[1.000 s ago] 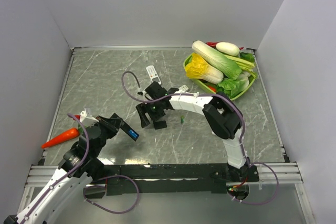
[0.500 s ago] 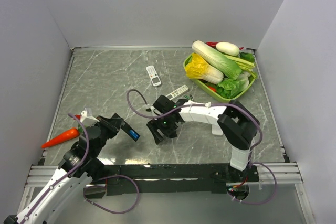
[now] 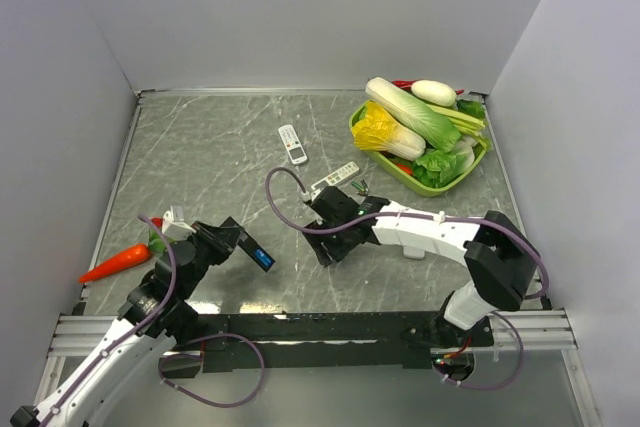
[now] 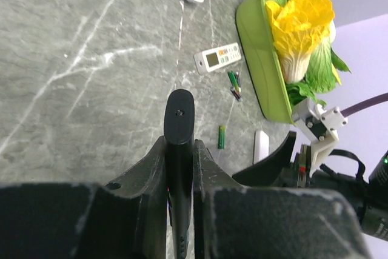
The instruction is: Load the batteries into the remote control
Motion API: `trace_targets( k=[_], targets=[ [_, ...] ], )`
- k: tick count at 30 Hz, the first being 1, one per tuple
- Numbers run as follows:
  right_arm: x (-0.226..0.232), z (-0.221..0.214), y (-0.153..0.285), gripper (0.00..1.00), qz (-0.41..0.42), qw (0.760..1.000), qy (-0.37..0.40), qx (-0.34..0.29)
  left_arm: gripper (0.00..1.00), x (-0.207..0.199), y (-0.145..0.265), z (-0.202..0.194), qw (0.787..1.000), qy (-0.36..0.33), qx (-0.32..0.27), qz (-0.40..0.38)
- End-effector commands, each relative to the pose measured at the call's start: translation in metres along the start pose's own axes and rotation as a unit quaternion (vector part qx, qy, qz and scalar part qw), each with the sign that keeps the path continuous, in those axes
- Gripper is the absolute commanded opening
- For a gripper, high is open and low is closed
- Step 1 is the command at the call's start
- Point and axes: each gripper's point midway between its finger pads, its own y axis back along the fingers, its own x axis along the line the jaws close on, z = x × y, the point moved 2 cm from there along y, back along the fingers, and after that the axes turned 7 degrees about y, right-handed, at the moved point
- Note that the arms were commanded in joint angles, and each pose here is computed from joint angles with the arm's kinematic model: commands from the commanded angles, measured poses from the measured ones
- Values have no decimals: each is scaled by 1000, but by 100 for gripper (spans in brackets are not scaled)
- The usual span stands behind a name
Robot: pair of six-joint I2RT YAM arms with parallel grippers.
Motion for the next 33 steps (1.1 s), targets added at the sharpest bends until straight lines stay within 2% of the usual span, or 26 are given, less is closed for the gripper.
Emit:
trace_targets(
  k=[1,7,19,25,30,33],
  targets=[
    [-20,3,0,74,-59,998,22,-27,1,-19,0,-6,998,29,18,-59],
    [-26,-8,-21,66,-72,997,38,-4,1,-21,1,-11,995,47,26,-83],
    [-30,-19,-38,64,-79,995,48,31,1,-23,2,-15,993,59,35,-96],
    [-31,-20,-36,60,-84,995,43,29,1,-23,1,-17,992,66,39,-101],
    [-30,-18,-34,45,-84,995,45,25,1,-24,0,-20,989,79,45,-114],
    [-25,-14,-25,33,-76,996,49,12,1,-36,2,-24,981,94,56,-157]
  ],
)
